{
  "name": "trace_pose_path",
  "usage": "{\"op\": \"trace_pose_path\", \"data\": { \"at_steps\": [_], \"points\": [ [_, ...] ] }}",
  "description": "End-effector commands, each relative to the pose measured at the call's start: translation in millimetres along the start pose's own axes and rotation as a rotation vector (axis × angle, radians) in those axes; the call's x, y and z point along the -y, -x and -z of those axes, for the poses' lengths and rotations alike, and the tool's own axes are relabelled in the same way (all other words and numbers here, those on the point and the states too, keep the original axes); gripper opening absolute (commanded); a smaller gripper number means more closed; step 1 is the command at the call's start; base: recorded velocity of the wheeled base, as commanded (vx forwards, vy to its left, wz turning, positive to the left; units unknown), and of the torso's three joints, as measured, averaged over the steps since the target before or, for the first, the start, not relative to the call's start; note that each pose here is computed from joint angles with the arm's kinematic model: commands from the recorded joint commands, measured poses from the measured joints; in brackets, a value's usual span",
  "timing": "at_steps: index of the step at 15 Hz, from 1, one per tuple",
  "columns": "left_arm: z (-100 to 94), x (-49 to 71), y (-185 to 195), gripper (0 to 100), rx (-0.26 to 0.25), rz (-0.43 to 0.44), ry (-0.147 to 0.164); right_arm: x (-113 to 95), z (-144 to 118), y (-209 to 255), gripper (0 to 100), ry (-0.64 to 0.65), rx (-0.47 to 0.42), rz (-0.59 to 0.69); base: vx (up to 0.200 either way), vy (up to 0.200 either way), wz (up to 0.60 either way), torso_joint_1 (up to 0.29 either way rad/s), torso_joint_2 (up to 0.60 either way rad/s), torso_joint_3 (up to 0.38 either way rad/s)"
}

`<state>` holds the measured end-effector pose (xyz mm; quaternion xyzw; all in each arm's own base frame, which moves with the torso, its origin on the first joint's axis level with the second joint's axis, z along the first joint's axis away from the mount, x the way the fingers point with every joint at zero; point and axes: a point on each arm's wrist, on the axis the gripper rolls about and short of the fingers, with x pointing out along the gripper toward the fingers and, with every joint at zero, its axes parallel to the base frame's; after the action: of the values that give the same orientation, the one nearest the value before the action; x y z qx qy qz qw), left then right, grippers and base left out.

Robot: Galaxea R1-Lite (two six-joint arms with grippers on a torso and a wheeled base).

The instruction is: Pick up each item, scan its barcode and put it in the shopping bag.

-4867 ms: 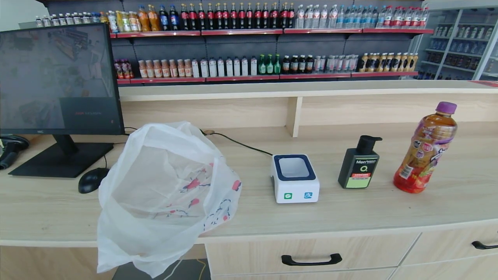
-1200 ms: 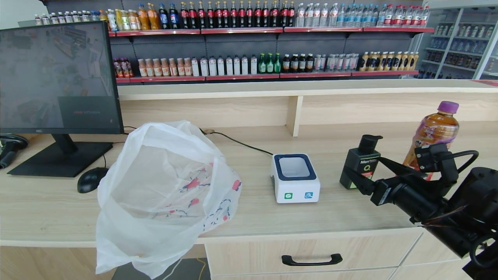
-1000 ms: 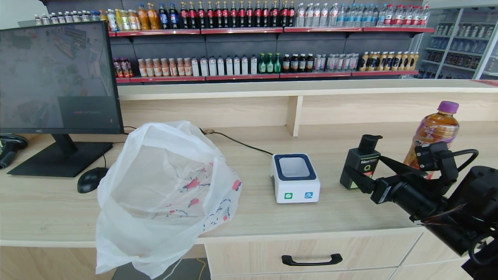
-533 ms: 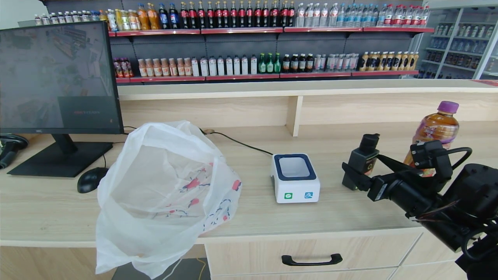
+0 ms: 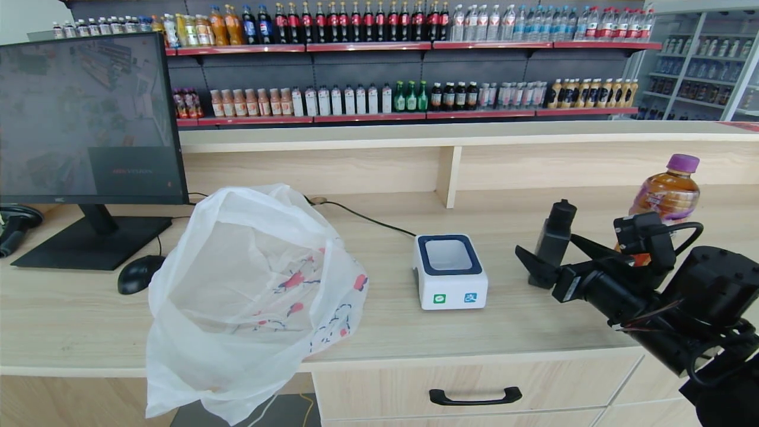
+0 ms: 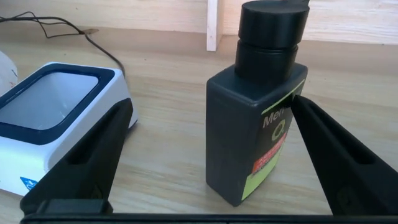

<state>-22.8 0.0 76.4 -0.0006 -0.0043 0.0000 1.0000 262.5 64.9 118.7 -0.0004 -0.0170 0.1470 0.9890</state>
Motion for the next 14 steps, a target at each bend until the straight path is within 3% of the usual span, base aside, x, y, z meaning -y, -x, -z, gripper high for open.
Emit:
{"op": "trace_pose_path", "data": {
  "at_steps": [1,14],
  "points": [
    [0.0,0.0,0.0,100,0.001,0.0,0.0,0.0,3.5,-2.5,100,0.0,-0.011,-0.001,0.0,0.0,0.0,0.0,0.0,0.0],
    [0.0,0.0,0.0,100,0.001,0.0,0.002,0.8,14.3,-16.6,100,0.003,-0.032,-0.003,0.0,0.0,0.0,0.0,0.0,0.0]
  ]
}}
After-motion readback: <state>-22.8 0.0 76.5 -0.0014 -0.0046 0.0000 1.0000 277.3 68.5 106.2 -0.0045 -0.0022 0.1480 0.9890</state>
